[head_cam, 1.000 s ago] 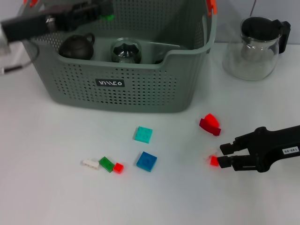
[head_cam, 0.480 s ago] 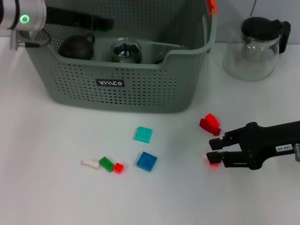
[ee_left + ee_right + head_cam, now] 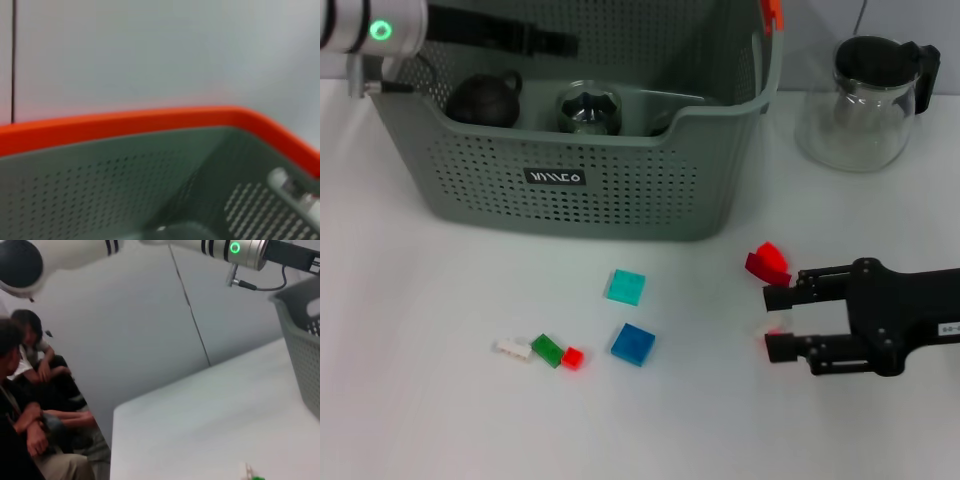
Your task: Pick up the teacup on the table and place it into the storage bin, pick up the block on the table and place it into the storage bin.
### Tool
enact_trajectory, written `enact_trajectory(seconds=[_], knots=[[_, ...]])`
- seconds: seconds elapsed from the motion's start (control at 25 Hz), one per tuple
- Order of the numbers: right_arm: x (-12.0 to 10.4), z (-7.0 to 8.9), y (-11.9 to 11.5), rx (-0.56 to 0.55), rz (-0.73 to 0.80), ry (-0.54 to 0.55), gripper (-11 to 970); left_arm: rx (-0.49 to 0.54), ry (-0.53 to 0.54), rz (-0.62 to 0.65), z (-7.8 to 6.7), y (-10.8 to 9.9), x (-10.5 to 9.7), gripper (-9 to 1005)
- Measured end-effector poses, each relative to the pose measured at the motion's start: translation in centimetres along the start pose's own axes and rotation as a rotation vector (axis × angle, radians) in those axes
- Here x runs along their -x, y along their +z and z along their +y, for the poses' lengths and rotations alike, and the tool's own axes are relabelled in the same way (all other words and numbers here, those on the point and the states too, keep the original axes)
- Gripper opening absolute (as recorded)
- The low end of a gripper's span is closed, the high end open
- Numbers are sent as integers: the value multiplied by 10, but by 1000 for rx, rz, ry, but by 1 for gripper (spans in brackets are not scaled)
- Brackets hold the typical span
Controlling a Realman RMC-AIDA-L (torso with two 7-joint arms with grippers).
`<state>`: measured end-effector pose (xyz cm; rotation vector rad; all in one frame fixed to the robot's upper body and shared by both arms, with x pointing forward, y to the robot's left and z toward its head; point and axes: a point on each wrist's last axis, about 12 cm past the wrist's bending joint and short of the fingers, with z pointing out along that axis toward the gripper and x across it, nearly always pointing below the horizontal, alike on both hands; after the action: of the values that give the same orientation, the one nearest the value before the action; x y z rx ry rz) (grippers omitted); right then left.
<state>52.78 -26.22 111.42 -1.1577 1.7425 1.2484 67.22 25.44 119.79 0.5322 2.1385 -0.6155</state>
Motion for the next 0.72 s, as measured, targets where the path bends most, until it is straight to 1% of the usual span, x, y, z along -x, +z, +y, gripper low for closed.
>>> enact_trajectory(seconds=[0.08, 0.12, 0.2, 0.28, 0.36, 0.44, 0.48, 0.56, 0.6, 0.64, 0.68, 0.72], knots=[[-1, 3, -3, 10, -21, -22, 539, -42, -21, -57, 0, -11, -1, 674], [-2, 5, -4, 16, -41, -38, 569, -85, -36, -105, -1, -19, -4, 688], [-5, 9, -9, 13, -106, -69, 647, -194, -51, -225, -2, -38, -14, 717], [-11, 12, -14, -19, -174, -90, 726, -302, -60, -341, -3, -58, -34, 713], [-18, 13, -21, -81, -238, -94, 804, -364, -60, -425, -2, -75, -62, 710], [-25, 14, -27, -138, -275, -89, 803, -372, -43, -472, -2, -85, -97, 706], [-28, 14, -29, -161, -286, -86, 802, -363, -30, -492, -3, -90, -116, 706], [-33, 14, -34, -202, -298, -74, 801, -335, 12, -514, -7, -97, -148, 706], [-35, 14, -35, -219, -298, -67, 801, -314, 30, -519, -11, -99, -168, 706], [-37, 13, -36, -233, -293, -59, 801, -296, 49, -518, -14, -100, -182, 706], [-40, 13, -37, -246, -284, -50, 801, -278, 69, -511, -20, -100, -199, 705], [-42, 13, -36, -251, -277, -44, 801, -268, 91, -483, -28, -98, -221, 705]])
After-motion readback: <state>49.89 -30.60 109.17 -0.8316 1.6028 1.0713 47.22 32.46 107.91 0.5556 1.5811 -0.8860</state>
